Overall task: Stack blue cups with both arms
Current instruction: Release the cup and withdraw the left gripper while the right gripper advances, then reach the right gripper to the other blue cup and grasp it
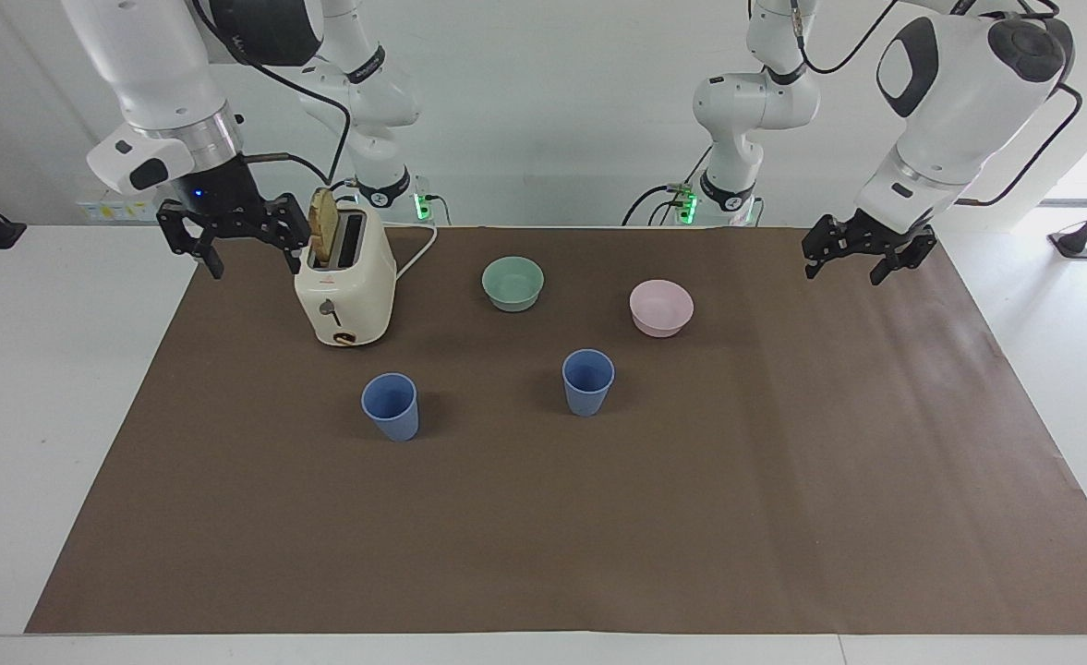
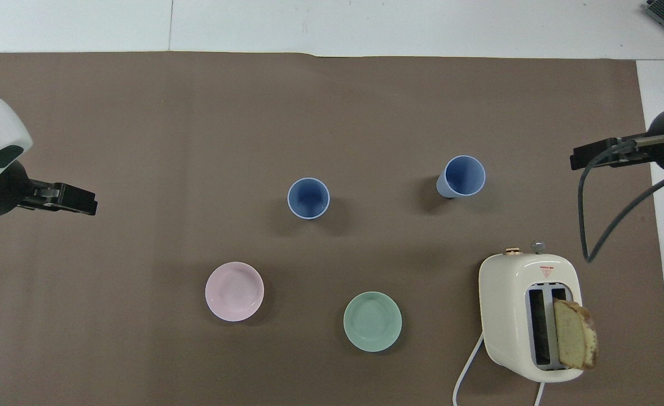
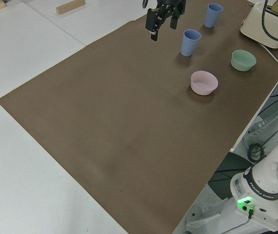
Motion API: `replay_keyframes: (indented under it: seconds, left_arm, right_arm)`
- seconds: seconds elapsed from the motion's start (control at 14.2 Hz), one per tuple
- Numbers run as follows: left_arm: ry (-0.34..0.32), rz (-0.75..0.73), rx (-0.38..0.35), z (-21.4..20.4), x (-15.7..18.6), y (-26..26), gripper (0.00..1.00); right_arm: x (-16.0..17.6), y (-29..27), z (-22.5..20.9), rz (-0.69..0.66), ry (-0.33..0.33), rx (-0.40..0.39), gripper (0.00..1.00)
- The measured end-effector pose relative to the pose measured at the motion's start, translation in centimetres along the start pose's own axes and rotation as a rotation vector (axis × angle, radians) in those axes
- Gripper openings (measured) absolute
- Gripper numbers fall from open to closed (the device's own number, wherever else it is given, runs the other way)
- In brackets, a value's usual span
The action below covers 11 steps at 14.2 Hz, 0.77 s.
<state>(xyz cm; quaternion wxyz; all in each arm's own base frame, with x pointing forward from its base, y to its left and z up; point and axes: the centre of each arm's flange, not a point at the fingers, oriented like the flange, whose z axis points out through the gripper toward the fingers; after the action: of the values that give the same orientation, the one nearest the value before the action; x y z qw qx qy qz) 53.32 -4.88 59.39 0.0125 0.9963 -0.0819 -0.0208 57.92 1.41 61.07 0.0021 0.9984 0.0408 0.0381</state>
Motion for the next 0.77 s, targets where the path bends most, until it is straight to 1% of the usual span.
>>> replay_keyframes:
  seconds: [0.21, 0.56, 0.77]
  left_arm:
    - [0.015, 0.002, 0.021, -3.2, -1.0, 0.0, 1.0]
    - [0.015, 0.0, 0.021, -3.5, -1.1, -0.1, 1.0]
    - [0.019, -0.008, 0.021, -5.2, -1.8, -0.4, 1.0]
  right_arm:
    - [0.3, -1.1, 4.4, -0.018, -0.023, 0.01, 1.0]
    - [1.9, -3.2, 13.2, -0.055, -0.029, 0.028, 1.0]
    - [2.9, -3.8, 15.7, -0.064, -0.018, 0.036, 1.0]
